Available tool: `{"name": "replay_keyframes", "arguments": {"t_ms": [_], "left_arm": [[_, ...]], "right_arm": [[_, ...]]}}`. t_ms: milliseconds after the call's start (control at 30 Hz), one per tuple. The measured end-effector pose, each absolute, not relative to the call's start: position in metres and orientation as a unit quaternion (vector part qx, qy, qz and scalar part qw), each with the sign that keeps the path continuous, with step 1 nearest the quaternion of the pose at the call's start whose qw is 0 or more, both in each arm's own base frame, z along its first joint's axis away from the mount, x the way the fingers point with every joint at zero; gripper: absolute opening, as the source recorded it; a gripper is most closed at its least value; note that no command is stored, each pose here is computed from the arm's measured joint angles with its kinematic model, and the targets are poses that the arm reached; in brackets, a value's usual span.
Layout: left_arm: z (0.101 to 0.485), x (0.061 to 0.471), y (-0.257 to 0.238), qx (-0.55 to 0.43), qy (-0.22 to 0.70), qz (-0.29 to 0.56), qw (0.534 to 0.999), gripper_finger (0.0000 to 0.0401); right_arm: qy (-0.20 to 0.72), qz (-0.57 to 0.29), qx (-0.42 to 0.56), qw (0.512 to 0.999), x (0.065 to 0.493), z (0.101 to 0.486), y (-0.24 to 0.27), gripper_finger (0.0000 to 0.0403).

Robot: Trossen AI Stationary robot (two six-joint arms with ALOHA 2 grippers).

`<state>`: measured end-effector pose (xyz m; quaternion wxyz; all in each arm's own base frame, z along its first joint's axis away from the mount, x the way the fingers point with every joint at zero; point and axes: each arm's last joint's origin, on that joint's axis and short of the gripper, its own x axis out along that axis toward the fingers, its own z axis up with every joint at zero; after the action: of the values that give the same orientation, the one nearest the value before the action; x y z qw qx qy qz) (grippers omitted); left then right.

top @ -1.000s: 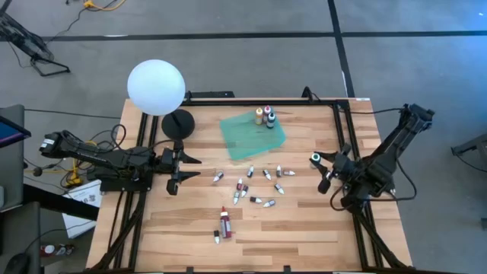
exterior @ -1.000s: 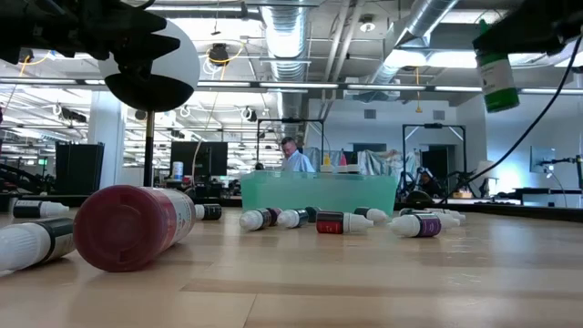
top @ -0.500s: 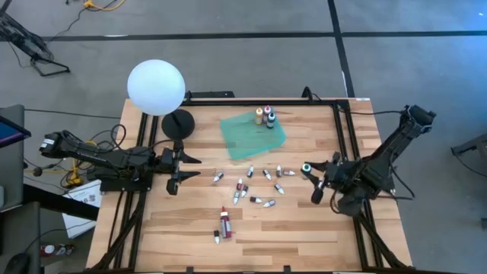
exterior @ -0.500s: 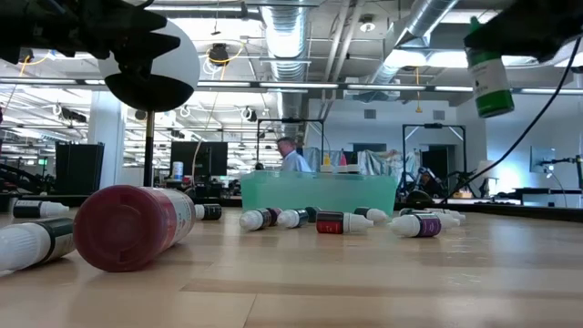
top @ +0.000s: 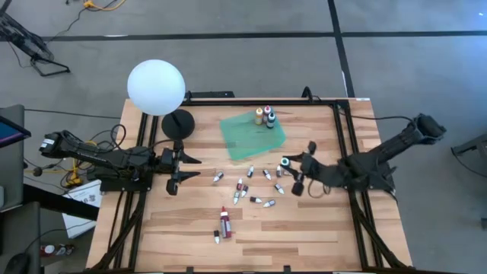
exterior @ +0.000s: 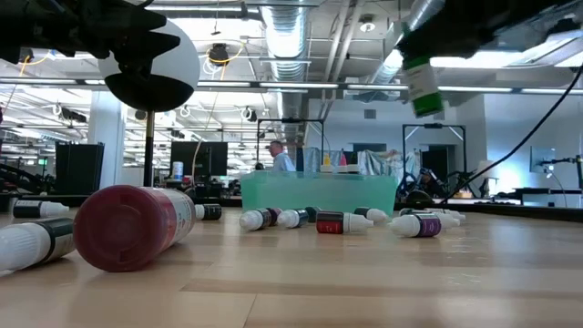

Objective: Pick & Place food coloring
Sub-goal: Put the green food coloring bottle into the green bin

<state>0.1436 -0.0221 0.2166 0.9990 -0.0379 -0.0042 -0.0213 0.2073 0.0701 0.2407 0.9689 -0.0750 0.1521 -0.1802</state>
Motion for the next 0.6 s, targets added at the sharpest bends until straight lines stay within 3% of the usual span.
{"name": "replay_keyframes", "arguments": {"t_ms": [333, 600], "left_arm": [[0.216, 0.144, -0.022, -0.038, -0.004, -0.021, 0.999, 0.0176], [0.216, 0.144, -0.022, -0.037, -0.002, -0.021, 0.999, 0.0176]], "right_arm": [[0.127, -0.157, -0.092, 0.975, 0.232, 0.248, 0.01, 0.0125], [0.019, -0.165, -0.067, 0.984, 0.218, 0.222, -0.034, 0.0124]]}}
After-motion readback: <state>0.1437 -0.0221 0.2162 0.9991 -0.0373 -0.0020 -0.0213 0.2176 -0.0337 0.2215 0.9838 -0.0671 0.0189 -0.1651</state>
